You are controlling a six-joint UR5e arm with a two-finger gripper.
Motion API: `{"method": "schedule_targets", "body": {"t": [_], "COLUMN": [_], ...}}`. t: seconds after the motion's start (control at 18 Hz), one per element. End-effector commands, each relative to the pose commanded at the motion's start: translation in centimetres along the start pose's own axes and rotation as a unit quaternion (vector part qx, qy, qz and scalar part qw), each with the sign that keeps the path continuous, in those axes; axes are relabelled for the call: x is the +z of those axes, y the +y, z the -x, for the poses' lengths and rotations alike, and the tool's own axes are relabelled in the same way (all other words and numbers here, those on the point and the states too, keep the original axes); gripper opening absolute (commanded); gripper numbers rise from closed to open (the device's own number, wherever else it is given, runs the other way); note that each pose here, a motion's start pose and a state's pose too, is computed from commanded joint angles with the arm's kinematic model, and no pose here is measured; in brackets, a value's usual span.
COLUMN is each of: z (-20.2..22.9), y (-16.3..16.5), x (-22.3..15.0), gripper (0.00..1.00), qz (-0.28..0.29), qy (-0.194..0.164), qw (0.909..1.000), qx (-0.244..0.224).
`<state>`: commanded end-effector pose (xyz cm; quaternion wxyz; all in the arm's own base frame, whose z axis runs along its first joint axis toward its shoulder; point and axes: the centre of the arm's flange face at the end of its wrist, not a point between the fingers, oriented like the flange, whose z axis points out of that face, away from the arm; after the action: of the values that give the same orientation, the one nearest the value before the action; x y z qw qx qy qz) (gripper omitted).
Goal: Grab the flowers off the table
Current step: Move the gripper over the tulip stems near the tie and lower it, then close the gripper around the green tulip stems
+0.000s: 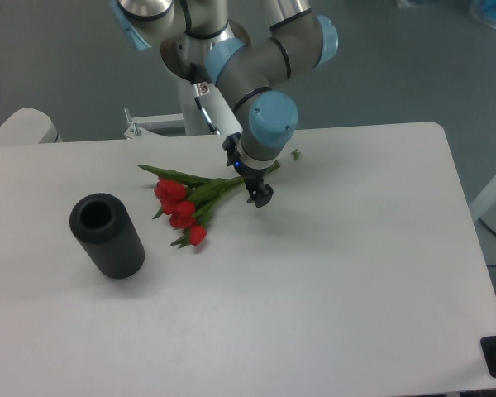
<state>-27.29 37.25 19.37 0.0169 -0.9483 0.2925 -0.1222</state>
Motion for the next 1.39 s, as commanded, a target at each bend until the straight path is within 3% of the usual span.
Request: {"method": "schedule_targets", "body": {"t": [0.44, 0.67, 0.89, 1.17, 1.39], "z": [-1.5, -1.6, -1.6, -1.2, -0.1], "y": [-0.1, -0.1, -0.3, -0.4, -0.5], "x": [2.3, 2.4, 1.8, 1.0, -0.6], "gripper": [1.0, 0.65, 0.37, 0.17, 0.13], "qz": [-0.016, -0.02, -0.021, -0.029, -0.03], "qy": [-0.001, -0.001, -0.007, -0.015, -0.033], "qw": [0.9999, 0.9998, 0.9986, 0.9976, 0.9971], "qx": [0.0, -0.001, -0.048, -0.06, -0.062]}}
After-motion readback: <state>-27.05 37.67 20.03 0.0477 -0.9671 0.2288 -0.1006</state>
